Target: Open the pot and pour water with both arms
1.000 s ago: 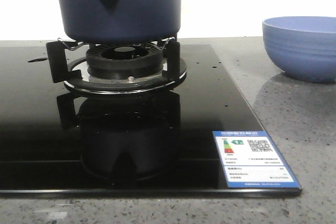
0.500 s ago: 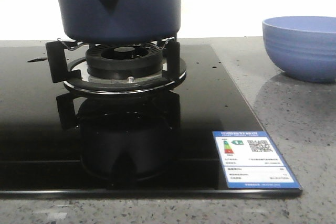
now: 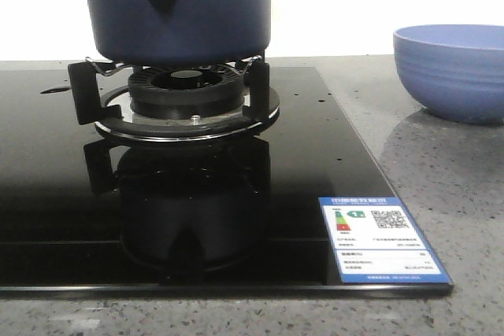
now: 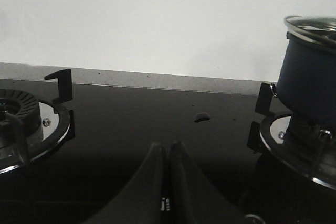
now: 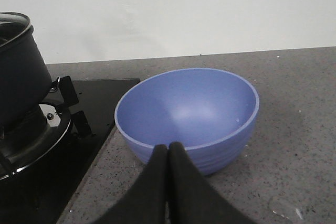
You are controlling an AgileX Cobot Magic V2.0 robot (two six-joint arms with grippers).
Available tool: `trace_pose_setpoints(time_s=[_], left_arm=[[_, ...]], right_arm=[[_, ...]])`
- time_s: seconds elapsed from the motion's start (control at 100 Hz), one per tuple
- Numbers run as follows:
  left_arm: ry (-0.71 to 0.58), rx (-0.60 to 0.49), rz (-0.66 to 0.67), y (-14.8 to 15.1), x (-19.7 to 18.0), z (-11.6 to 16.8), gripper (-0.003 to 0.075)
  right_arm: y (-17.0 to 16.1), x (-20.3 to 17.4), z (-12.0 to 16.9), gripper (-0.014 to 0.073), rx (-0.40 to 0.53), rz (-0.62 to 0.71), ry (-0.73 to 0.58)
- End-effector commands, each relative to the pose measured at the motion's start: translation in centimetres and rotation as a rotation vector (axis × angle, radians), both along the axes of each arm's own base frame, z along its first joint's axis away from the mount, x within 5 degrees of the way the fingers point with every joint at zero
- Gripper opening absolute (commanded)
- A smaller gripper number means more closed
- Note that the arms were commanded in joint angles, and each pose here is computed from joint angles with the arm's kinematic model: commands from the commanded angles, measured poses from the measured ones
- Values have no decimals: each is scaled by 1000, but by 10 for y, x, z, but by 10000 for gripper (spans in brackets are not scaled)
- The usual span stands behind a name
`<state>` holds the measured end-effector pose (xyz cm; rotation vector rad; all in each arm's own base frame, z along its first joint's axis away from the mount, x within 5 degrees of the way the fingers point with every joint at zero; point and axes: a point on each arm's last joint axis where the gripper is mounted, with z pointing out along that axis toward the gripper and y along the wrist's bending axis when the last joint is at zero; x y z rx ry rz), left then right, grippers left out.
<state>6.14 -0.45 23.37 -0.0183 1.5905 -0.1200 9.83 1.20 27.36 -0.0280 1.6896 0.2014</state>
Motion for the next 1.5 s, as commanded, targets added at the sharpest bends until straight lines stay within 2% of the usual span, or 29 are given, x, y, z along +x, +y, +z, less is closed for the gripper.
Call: trace_pose_setpoints(time_s=[0.0,0.15,0.17,0.32,1.21,1.35,1.4,1.46,1.47,1.49], left_arm=[[-106,-2,15,2,-5,-1,-20],[-164,-47,33,3,-7,-26,-20],[-127,-45,29,3,-6,-28,-20],[-137,8,31,3,-7,-28,-20],[-126,3,30,3,-7,-28,-20],[-126,3,30,3,-7,-28,-20],[-126,3,30,3,-7,-28,-20],[-126,3,30,3,-7,-28,-20],[-126,3,30,3,-7,-28,-20],[-126,3,30,3,-7,-28,-20]], right_arm=[[-1,0,9,-62,14,-14,-33],[-1,0,9,-62,14,-14,-33],[-1,0,9,-62,14,-16,-34],[-1,0,9,-62,15,-15,-32],[-1,0,9,-62,14,-17,-32],[-4,0,12,-62,24,-45,-43],[-4,0,15,-62,-14,-46,-36],[-8,-1,21,-62,-15,-89,-14],[-9,-1,21,-62,-50,-98,-5],[-11,-1,23,-62,-16,-120,-1]])
